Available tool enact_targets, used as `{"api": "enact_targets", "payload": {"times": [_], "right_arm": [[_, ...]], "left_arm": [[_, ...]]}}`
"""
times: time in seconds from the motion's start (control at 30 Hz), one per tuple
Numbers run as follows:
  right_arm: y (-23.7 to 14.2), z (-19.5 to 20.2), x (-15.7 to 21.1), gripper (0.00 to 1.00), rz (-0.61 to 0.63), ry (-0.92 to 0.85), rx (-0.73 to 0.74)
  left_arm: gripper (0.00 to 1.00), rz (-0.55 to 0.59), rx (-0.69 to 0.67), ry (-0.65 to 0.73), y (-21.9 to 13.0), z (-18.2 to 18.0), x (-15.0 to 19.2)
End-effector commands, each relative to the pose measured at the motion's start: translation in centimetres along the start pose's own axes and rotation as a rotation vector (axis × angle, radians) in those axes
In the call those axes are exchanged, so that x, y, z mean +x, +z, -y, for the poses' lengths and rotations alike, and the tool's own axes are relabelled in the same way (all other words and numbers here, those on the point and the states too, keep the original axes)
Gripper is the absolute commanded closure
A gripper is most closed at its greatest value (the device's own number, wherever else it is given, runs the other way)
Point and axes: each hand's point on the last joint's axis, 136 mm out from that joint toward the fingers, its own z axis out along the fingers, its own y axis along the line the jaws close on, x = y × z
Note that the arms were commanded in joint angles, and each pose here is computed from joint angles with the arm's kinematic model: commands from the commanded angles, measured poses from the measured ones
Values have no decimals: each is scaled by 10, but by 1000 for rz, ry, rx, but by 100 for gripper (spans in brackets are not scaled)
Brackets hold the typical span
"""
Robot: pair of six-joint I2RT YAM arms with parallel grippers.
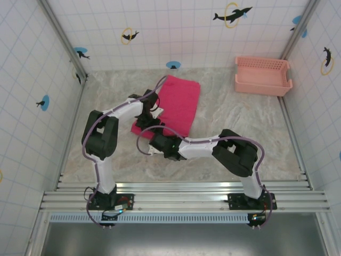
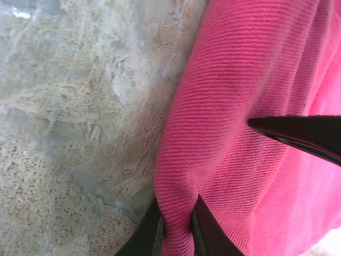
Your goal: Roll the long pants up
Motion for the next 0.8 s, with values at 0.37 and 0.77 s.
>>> {"api": "enact_targets", "payload": {"times": [0.37,0.77], "right_arm": [[-97,-9,-32,97,300,434,-882],[-109,29,-60,98,422,868,-1290]], "left_arm": [[2,153,-157,-7,-126,-32,-7],[3,174,-97,-27,-120,-20,14]]}}
